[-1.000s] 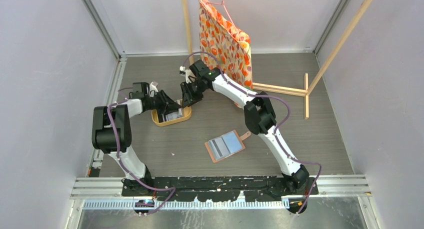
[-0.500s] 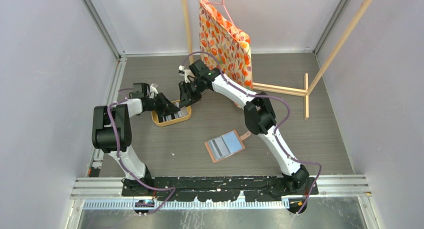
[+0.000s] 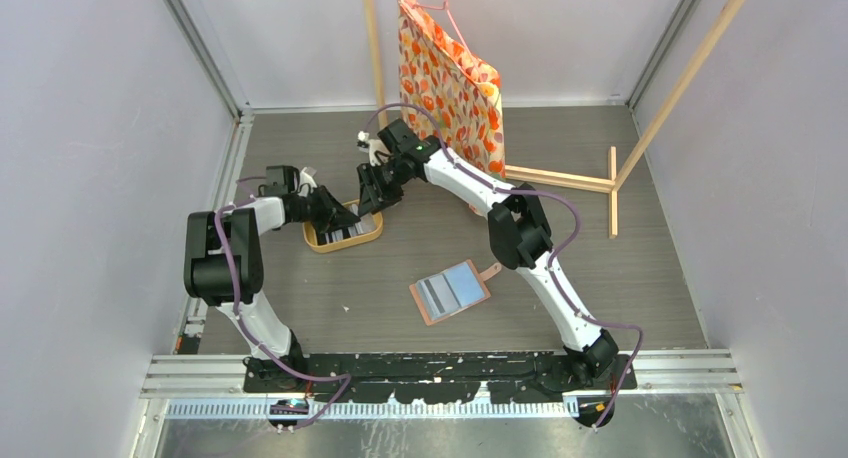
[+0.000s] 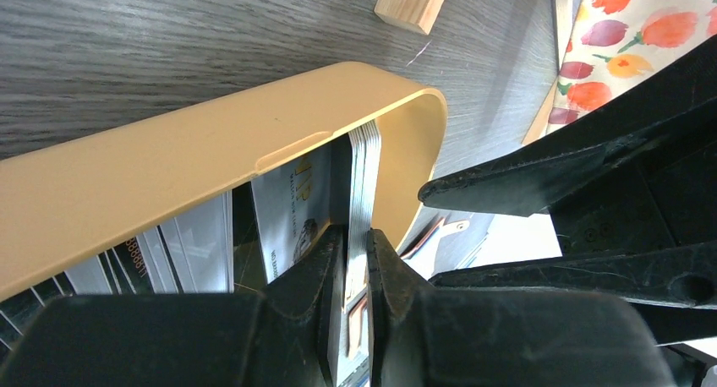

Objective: Put the credit cards into the card holder
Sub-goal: Pick up the credit card from the storage box.

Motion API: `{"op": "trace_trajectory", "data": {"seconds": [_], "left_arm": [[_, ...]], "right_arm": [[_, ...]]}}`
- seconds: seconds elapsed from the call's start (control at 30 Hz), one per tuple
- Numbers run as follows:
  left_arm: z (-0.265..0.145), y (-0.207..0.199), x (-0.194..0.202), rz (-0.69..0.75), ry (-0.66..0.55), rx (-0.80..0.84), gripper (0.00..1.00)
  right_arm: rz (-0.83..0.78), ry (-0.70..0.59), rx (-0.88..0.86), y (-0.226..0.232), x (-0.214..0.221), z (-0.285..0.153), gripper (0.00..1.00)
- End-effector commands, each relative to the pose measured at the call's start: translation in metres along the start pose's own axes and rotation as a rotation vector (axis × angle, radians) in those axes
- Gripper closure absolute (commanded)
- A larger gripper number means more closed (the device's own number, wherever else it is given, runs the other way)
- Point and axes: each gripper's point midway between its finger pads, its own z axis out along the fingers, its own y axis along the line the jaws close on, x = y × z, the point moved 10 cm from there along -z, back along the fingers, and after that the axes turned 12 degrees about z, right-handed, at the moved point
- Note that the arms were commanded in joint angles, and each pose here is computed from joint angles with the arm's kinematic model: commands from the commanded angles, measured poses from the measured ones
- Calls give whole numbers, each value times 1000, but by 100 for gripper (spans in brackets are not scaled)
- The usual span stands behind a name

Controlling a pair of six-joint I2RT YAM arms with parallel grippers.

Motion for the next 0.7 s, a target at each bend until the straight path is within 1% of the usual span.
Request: {"op": "trace_trajectory", "data": {"seconds": [0.0,0.23,0.33,0.5,0.67], "left_arm": [[-11,-11,-6,55,-35,18,92],[-16,-12,-6,57,-44,31,93],[-17,-13,-5,59,-48,36,92],[-11,-8,-7,36,-31,37,80],[-6,-4,-9,15,-18,36,75]], "right_arm": [[-27,-6,-41,10,-2,-6,52],[-27,-1,-46,10,-1,-7,51],[-28,0,-52,11,-1,-7,50],[-25,1,-61,12,-1,-7,50],[-24,0,-63,12,-1,-7,50]]}}
